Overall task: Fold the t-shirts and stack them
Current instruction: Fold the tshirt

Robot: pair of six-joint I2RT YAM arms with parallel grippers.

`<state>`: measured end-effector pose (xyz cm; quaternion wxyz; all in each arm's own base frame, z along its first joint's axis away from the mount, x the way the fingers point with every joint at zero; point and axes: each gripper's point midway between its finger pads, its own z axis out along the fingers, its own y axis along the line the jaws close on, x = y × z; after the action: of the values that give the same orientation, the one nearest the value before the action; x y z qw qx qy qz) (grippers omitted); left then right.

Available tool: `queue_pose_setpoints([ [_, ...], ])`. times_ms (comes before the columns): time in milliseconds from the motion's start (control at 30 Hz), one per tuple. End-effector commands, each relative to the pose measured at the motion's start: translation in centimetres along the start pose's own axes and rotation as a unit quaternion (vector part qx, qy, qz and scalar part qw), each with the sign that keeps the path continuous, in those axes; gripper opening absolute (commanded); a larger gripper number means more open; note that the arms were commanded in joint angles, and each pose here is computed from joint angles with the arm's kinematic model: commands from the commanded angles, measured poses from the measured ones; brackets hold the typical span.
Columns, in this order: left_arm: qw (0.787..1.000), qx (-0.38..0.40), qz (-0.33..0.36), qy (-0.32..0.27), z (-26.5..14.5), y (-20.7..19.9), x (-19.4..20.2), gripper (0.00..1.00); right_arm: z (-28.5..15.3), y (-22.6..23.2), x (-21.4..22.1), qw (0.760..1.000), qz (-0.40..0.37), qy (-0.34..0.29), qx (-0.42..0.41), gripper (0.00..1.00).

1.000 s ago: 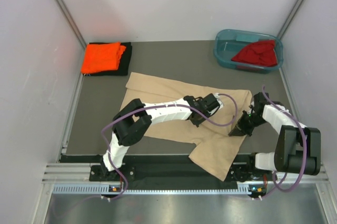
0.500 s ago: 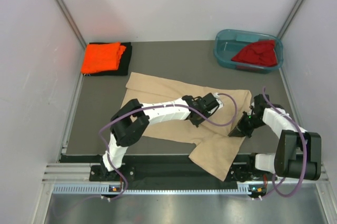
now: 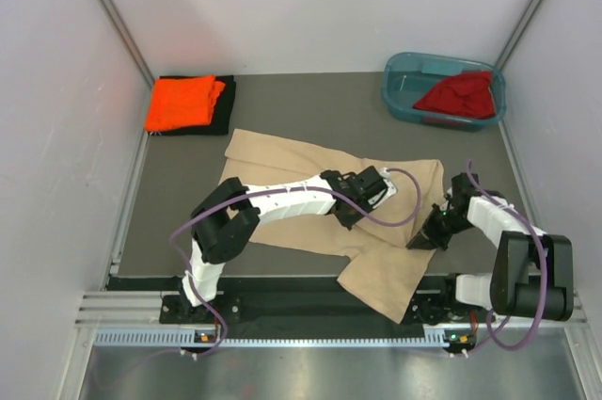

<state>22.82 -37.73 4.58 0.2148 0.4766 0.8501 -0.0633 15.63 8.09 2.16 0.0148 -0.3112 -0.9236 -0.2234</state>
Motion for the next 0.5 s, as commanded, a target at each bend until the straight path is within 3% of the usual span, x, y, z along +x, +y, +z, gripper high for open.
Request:
queue_pose_setpoints([
  [0,1.0,0.011,-0.002,-0.002,-1.5,0.1,0.3,0.09,0.0,-0.3,0.3,1.0,-0.014,-0.003,0.005,0.05],
  [133,1.0,0.007,0.0,-0.016,-2.5,0.5,-0.2,0.3,-1.1,0.3,0.1,0.999,-0.036,-0.009,0.0,0.21],
  [233,0.999,0.013,-0.008,-0.046,-4.0,0.9,-1.9,0.42,-3.5,2.5,-2.9,0.995,-0.068,-0.066,-0.006,0.34],
  [467,0.993,0.038,-0.023,-0.11,-8.4,2.4,-6.0,0.45,-9.2,8.3,-10.6,0.974,-0.105,-0.199,-0.021,0.38],
])
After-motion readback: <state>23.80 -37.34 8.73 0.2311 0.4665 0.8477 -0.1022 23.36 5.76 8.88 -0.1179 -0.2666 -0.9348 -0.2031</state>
